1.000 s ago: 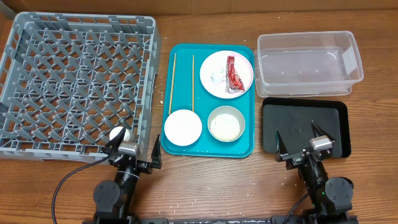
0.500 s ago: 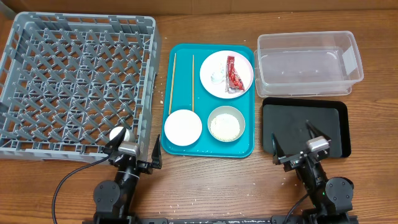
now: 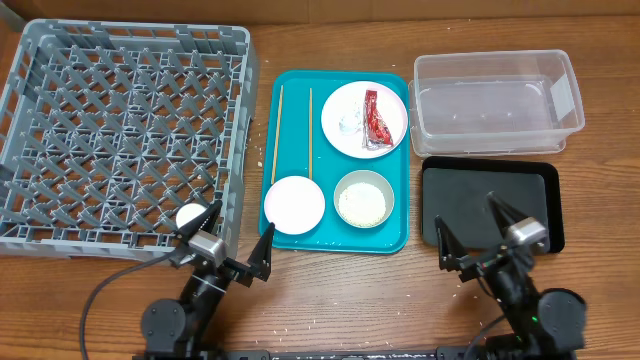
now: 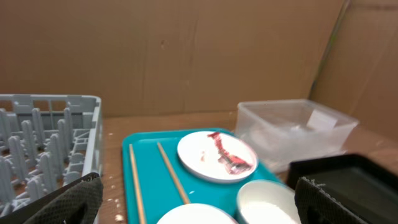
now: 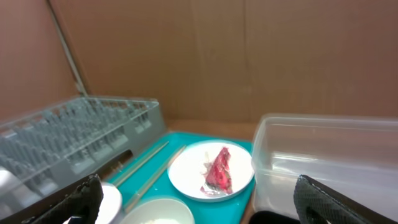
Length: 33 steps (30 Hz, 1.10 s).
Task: Sort waste into correct bins and load items into the dishwasher
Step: 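Reach the right gripper to the plate and grasp the white tissue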
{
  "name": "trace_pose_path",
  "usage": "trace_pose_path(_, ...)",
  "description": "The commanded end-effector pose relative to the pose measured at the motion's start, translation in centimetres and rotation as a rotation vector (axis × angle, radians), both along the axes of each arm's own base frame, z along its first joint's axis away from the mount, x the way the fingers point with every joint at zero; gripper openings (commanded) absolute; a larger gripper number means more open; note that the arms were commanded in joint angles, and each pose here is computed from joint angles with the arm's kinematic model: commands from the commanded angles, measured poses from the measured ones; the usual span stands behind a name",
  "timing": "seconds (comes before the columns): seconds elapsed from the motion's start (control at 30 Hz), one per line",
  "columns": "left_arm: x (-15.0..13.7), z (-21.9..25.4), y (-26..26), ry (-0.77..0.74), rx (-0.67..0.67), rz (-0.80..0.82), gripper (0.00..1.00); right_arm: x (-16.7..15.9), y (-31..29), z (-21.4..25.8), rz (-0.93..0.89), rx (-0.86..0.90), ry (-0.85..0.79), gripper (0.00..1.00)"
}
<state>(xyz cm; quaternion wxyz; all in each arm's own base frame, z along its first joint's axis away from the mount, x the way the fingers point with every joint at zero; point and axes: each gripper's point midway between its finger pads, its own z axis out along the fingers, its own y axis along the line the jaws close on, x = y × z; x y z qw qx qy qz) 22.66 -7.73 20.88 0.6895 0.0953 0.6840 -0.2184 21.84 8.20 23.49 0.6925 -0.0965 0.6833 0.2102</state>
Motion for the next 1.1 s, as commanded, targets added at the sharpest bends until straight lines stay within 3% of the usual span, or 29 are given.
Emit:
trace_pose_path(0.0,-0.6,4.2,-0.5,0.025,-0.095,-0.04,1.0,-0.7,0.2,4.1,0.022,0.07,0.019,1.0)
trace_pose_path(0.13,0.2,7.8,-1.5,0.053,-0.064,-0.094,1.0,0.3,0.8,6.4,0.041,0.069,0.167,1.0)
trace_pose_path(0.27,2.4,10.6,-2.4,0.198,-0.057,-0.147,1.0,2.2,2.2,8.7,0.102,0.049,0.35,1.0)
trace_pose_path(0.43,4.3,14.6,-4.9,0.373,-0.077,-0.308,1.0,5.1,3.2,11.9,0.125,0.04,0.507,1.0)
trace_pose_path(0.6,4.3,17.8,-7.1,0.397,-0.082,-0.496,1.0,7.2,6.2,12.8,0.287,0.12,0.592,1.0)
trace_pose_path(0.83,4.4,19.0,-7.2,0.344,-0.042,-0.507,1.0,12.0,11.6,4.0,0.402,0.056,0.852,1.0)
trace_pose_path(1.07,4.1,21.2,-4.2,0.199,0.084,-0.29,1.0,17.1,14.7,-4.3,0.215,-0.12,0.934,1.0)
